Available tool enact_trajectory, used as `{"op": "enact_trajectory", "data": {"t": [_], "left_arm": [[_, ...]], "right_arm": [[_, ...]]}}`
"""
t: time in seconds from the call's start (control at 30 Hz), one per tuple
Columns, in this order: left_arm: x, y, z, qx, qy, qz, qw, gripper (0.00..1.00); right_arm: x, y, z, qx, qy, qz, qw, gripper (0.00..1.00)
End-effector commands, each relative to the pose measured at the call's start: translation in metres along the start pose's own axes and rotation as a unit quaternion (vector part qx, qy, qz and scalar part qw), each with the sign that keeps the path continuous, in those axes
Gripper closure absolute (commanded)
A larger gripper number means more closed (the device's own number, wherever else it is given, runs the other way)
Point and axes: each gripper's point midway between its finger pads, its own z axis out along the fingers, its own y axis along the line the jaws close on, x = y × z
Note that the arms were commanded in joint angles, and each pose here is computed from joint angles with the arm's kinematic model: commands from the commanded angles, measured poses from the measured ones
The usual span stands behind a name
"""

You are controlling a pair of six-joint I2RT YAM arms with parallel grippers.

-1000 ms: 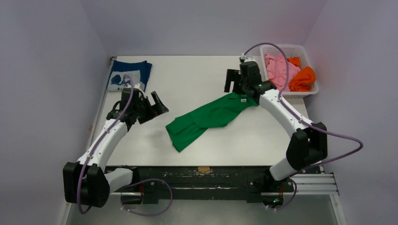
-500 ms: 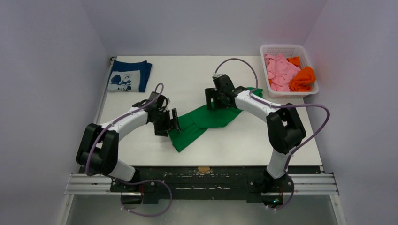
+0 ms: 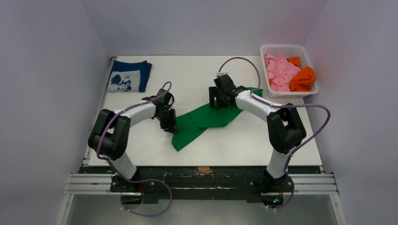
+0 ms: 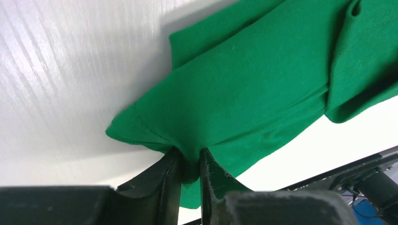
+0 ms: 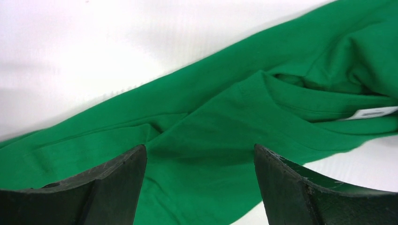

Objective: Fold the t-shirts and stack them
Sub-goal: Flatten out the tshirt

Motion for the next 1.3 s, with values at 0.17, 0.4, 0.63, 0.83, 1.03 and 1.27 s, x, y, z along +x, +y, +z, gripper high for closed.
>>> {"op": "enact_trajectory", "data": {"t": [0.17,0.4,0.63,0.83,1.03,1.27], "left_arm": [[-0.028,-0.006,-0.022,-0.021,-0.057,0.027,0.998,1.0],[-0.036,-0.018,-0.047,-0.006,-0.085,0.051,0.995,1.0],[-0.045,-0.022,-0.054,-0.007,-0.098,0.056,0.994,1.0],[-0.057,-0.021,-0.063,-0.022,-0.126,0.058,0.99,1.0],[-0.08,-0.032,-0.092,-0.02,-0.184,0.067,0.98,1.0],[-0.12,-0.041,-0.171,-0.045,-0.311,0.073,0.947,1.0]], "right_arm": [[-0.048,-0.076,-0.026,0.081,-0.052,0.108,0.989,0.19],[-0.051,-0.131,-0.023,0.154,-0.055,0.136,0.977,0.2],[-0.053,-0.146,0.014,0.179,-0.046,0.157,0.97,0.24],[-0.052,-0.162,0.029,0.222,-0.044,0.146,0.963,0.66],[-0.091,-0.177,-0.011,0.246,-0.136,0.162,0.946,1.0],[-0.161,-0.182,-0.132,0.223,-0.303,0.184,0.908,1.0]]}}
